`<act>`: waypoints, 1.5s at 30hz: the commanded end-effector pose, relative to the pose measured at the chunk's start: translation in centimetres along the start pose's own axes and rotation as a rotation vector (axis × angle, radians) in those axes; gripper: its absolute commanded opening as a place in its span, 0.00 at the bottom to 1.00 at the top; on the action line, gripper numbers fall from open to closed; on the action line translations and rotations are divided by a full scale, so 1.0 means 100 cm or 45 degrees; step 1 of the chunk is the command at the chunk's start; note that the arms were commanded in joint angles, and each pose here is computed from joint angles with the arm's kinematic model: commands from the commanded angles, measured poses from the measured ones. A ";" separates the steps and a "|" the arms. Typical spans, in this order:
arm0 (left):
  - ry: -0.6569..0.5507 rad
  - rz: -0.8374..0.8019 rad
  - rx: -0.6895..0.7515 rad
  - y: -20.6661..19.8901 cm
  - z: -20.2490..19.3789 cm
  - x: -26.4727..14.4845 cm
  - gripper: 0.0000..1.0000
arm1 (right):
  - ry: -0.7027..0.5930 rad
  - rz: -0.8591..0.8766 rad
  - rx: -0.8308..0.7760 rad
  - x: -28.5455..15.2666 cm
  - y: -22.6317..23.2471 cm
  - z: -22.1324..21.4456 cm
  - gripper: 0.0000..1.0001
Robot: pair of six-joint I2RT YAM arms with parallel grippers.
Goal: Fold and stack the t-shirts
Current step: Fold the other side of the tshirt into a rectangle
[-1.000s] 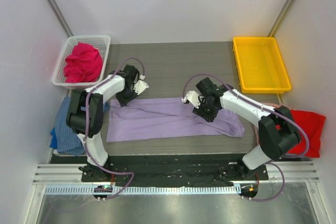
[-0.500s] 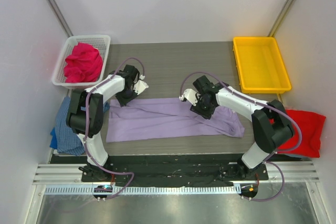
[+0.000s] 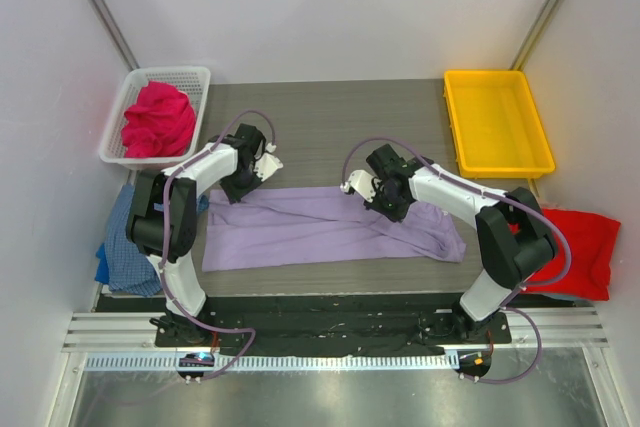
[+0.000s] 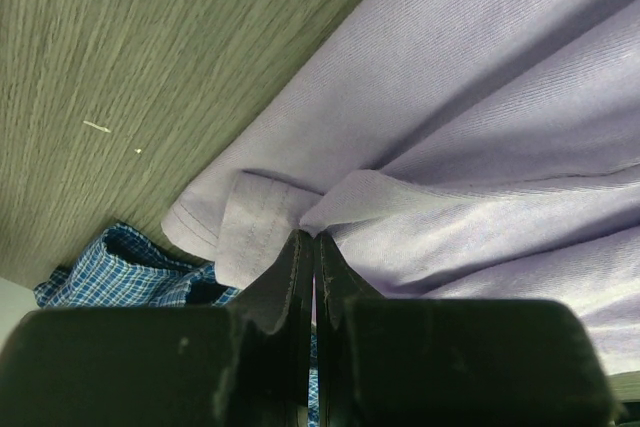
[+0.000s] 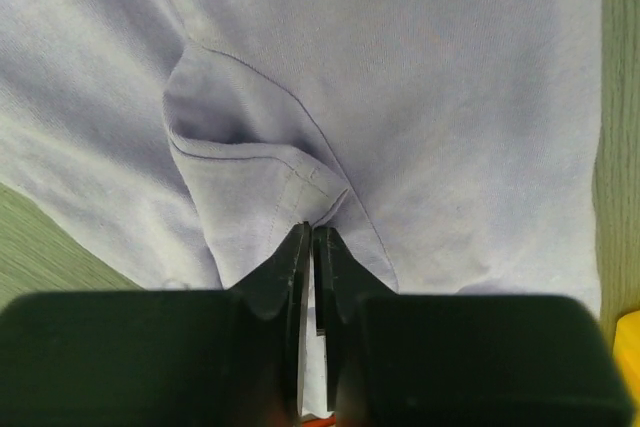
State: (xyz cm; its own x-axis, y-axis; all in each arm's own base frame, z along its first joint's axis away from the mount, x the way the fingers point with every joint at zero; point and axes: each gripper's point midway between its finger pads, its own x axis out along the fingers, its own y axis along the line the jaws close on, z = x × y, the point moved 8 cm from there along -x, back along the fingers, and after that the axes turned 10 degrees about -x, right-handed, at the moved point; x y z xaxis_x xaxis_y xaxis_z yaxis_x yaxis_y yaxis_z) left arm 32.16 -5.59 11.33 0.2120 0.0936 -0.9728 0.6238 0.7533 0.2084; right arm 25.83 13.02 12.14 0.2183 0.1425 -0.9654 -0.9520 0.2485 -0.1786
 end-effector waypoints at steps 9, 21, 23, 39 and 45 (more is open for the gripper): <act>-0.035 0.053 0.002 0.005 0.000 -0.011 0.04 | -0.040 -0.023 0.021 -0.012 0.005 -0.001 0.01; -0.035 0.053 -0.004 0.006 0.003 -0.009 0.04 | -0.073 0.058 0.031 -0.044 0.026 -0.012 0.01; -0.036 0.051 -0.007 0.007 0.005 -0.010 0.04 | -0.078 0.097 0.023 -0.045 0.030 -0.013 0.01; -0.031 0.066 0.000 0.010 0.007 -0.014 0.04 | -0.082 0.380 -0.106 -0.039 0.067 -0.001 0.12; -0.027 0.066 0.004 0.009 0.008 -0.011 0.04 | -0.086 0.346 -0.116 -0.042 0.069 0.001 0.38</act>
State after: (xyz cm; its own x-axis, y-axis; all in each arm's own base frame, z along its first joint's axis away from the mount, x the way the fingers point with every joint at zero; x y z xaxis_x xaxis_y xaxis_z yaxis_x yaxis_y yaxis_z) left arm 32.44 -5.55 11.64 0.2249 0.1031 -0.9689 0.6188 0.7530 0.2238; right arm 18.72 14.15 14.61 -0.0399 0.2497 -0.9675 -0.9916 0.1090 0.0690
